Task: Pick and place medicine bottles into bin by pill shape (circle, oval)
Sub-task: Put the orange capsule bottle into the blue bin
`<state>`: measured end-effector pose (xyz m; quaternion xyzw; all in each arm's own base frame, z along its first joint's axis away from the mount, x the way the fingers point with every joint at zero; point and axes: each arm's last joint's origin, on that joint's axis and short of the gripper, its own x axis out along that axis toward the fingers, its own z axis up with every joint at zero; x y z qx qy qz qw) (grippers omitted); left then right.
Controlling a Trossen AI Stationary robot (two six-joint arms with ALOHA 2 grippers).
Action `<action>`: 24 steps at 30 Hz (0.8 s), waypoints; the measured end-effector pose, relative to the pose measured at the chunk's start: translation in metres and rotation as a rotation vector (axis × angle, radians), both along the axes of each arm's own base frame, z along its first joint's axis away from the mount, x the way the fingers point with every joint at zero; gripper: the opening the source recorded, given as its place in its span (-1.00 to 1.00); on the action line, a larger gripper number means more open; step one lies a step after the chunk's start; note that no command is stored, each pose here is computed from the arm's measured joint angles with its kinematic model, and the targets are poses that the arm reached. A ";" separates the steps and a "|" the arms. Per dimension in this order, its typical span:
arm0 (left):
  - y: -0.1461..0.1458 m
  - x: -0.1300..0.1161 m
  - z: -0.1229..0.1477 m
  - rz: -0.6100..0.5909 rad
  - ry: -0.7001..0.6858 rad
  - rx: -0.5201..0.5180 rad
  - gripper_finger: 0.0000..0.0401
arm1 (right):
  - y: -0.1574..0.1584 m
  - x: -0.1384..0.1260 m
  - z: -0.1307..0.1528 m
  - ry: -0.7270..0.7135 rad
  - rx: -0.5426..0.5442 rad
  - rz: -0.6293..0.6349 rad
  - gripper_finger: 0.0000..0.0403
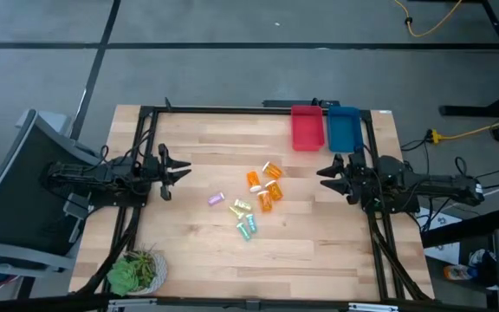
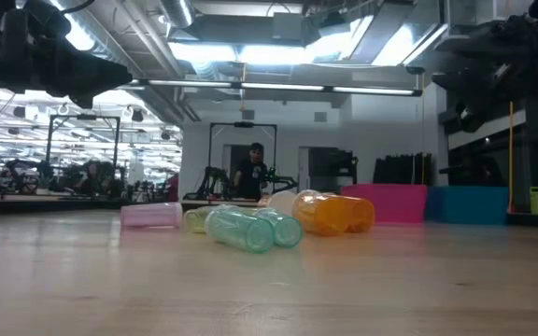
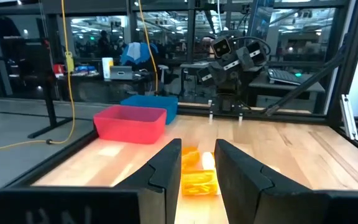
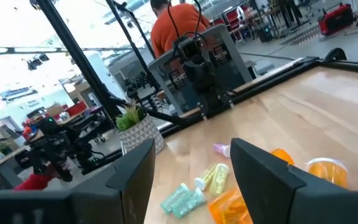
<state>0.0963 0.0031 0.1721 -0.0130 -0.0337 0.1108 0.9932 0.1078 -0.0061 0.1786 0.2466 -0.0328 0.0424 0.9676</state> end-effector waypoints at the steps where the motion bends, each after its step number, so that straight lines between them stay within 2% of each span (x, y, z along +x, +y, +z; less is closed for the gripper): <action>1: 0.000 0.000 0.000 0.000 0.002 0.000 -0.54 | 0.000 0.002 0.003 0.016 -0.015 -0.001 0.05; 6: 0.000 0.000 0.000 0.000 0.001 -0.001 -0.54 | -0.002 0.020 0.039 0.065 -0.113 -0.004 0.05; 8: 0.000 0.000 0.000 0.000 0.001 -0.001 -0.54 | -0.003 0.030 0.054 0.138 -0.138 0.000 0.05; 11: 0.000 0.000 0.000 0.000 0.000 -0.001 -0.54 | -0.005 0.046 0.073 0.302 -0.119 -0.013 0.05; 18: 0.000 0.000 0.000 0.000 -0.005 -0.002 -0.54 | -0.014 0.080 0.105 0.668 -0.132 -0.166 0.05; 21: 0.000 0.000 0.000 0.000 -0.004 -0.002 -0.54 | -0.018 0.093 0.111 0.751 -0.157 -0.238 0.05; 24: 0.000 0.000 0.000 0.000 -0.005 -0.002 -0.54 | -0.021 0.106 0.116 0.776 -0.181 -0.307 0.05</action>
